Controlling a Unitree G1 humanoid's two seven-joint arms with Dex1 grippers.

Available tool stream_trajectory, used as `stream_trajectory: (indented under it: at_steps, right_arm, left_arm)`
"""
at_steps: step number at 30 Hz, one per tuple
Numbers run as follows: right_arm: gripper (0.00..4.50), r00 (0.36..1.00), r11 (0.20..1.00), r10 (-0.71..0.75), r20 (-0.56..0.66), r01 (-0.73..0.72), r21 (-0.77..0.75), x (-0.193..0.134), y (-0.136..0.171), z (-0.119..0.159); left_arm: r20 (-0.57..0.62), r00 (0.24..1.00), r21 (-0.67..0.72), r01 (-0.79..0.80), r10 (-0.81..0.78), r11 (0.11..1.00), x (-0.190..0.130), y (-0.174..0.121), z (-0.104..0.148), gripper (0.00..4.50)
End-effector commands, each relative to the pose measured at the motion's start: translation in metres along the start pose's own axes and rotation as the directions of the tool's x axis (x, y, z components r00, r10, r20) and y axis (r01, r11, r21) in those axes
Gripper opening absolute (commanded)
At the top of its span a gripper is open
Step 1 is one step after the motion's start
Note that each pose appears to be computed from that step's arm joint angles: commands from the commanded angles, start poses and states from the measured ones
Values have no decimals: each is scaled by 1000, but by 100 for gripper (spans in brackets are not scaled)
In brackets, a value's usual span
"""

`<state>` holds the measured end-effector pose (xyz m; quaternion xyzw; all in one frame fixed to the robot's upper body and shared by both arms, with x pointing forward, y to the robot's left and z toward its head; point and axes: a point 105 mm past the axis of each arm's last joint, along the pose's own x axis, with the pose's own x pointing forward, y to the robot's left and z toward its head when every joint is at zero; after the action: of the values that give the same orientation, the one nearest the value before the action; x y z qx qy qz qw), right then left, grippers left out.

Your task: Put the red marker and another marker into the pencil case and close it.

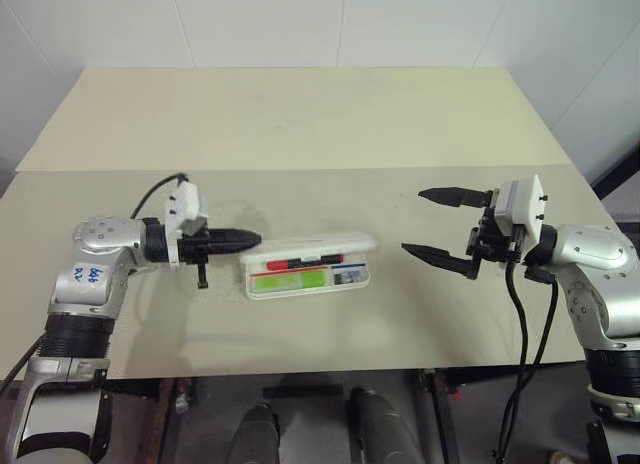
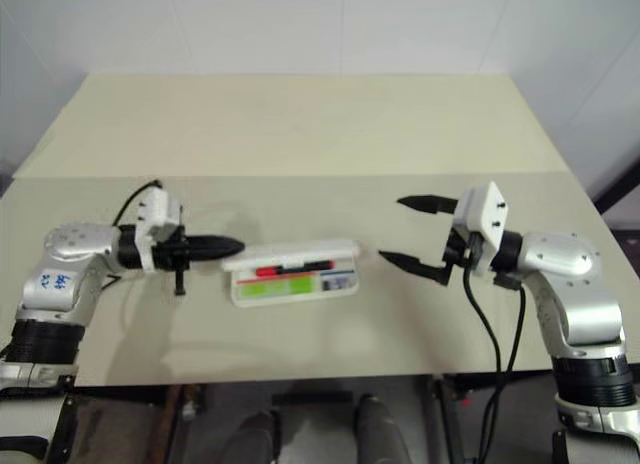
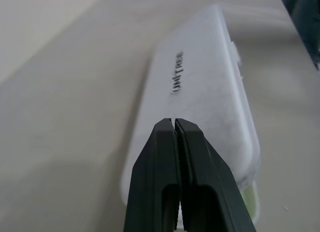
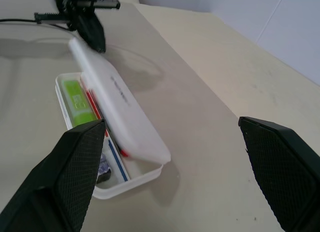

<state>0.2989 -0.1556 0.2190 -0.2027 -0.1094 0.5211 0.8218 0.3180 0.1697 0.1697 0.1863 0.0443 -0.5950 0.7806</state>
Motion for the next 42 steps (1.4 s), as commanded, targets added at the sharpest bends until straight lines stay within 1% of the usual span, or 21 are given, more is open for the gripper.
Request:
stream_trajectory:
  at_steps: [1, 3, 7, 10, 17, 25, 35, 37, 42]
  right_arm:
    - [450, 1000, 1000, 0, 31, 1, -24, 1, 2, 9]
    - [450, 999, 1000, -3, 32, 4, -23, 1, 2, 9]
    - [450, 999, 1000, -13, 36, 14, -22, 2, 3, 9]
    - [450, 999, 1000, -16, 41, 17, -19, 4, 4, 9]
    - [450, 998, 1000, -24, 52, 25, -17, 6, 6, 11]
    - [450, 998, 999, -33, 62, 34, -15, 7, 7, 11]
    - [450, 996, 999, -36, 78, 37, -9, 11, 8, 11]
    - [450, 996, 999, -37, 82, 38, -6, 12, 8, 11]
    - [450, 996, 1000, -31, 78, 31, -2, 12, 7, 8]
  left_arm:
    - [-42, 998, 43, 43, -42, 998, 1, -7, 2, 3]
    - [-52, 997, 12, 52, -51, 999, 9, -12, -6, 3]
    - [-78, 997, -34, 17, -19, 999, 21, -15, -19, 3]
    - [-83, 997, -54, 5, -9, 999, 27, -17, -24, 3]
    - [-120, 993, -109, -22, 9, 994, 40, -22, -31, 3]
    - [-140, 990, -128, -7, -11, 992, 48, -28, -34, 3]
    - [-146, 988, -132, 25, -45, 991, 61, -30, -32, 3]
    - [-104, 994, -131, 4, -18, 991, 59, -25, -24, 3]
    - [42, 999, -98, 34, -30, 995, 47, -24, 4, 3]
